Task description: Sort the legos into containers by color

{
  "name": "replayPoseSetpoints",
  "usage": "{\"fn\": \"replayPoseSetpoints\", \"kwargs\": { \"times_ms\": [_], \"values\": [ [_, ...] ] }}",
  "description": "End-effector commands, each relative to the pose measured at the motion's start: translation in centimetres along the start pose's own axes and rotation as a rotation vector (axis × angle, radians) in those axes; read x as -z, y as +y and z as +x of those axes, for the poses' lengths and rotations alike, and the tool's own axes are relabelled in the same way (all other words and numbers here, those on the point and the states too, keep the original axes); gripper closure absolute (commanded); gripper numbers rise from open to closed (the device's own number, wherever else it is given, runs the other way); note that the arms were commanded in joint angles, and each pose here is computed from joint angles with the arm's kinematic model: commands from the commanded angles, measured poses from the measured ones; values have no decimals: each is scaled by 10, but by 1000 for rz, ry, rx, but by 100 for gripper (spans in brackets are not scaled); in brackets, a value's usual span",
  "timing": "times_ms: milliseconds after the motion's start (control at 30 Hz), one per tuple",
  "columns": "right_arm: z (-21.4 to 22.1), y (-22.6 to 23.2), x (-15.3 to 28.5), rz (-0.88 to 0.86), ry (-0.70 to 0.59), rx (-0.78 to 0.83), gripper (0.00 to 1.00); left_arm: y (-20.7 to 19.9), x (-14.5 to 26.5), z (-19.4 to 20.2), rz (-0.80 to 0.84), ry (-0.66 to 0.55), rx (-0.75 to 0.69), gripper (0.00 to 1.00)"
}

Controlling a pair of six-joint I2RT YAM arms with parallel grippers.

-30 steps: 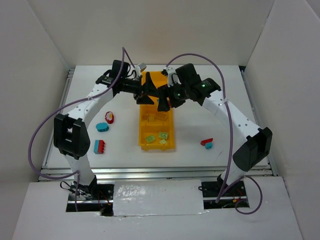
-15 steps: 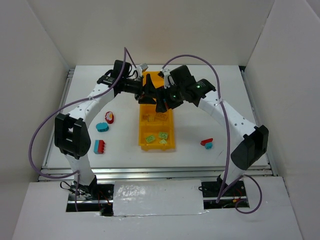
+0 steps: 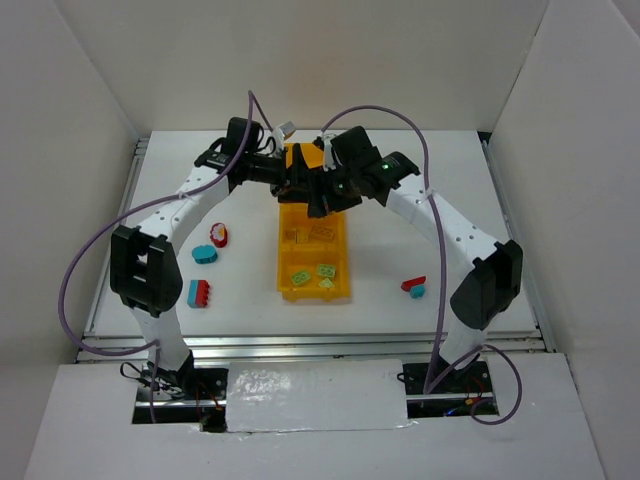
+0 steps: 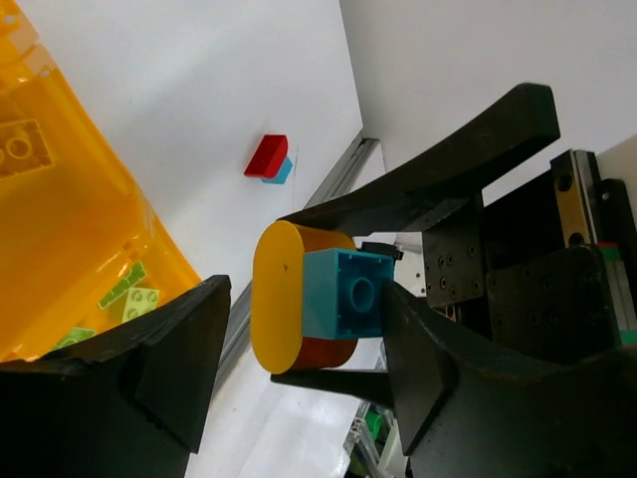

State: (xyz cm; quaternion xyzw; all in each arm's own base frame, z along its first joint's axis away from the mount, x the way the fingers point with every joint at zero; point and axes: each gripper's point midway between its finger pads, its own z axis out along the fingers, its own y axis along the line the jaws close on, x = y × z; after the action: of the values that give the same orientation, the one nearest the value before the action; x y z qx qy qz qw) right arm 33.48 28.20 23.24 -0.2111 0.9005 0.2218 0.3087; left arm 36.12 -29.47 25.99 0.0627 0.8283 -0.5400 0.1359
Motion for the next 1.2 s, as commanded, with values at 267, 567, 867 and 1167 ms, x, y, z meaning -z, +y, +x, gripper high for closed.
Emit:
{"fn": "replayPoseSetpoints", "kwargs": {
  "times_ms": [267,567,867,1167],
  "values": [
    [-27,-3,-2,54,-18,-27,94,-12,-1,16,26,81,-68,6],
    [-1,-4,-6,40,46,-40,97,-25,-2,9,91,52,-95,1],
    [1,9,-1,-41,25,-27,97,-40,-4,13,224,69,-96,0],
    [-21,18,9,-71,-36,-8,96,-47,-10,28,272,120,-136,8]
  ]
}}
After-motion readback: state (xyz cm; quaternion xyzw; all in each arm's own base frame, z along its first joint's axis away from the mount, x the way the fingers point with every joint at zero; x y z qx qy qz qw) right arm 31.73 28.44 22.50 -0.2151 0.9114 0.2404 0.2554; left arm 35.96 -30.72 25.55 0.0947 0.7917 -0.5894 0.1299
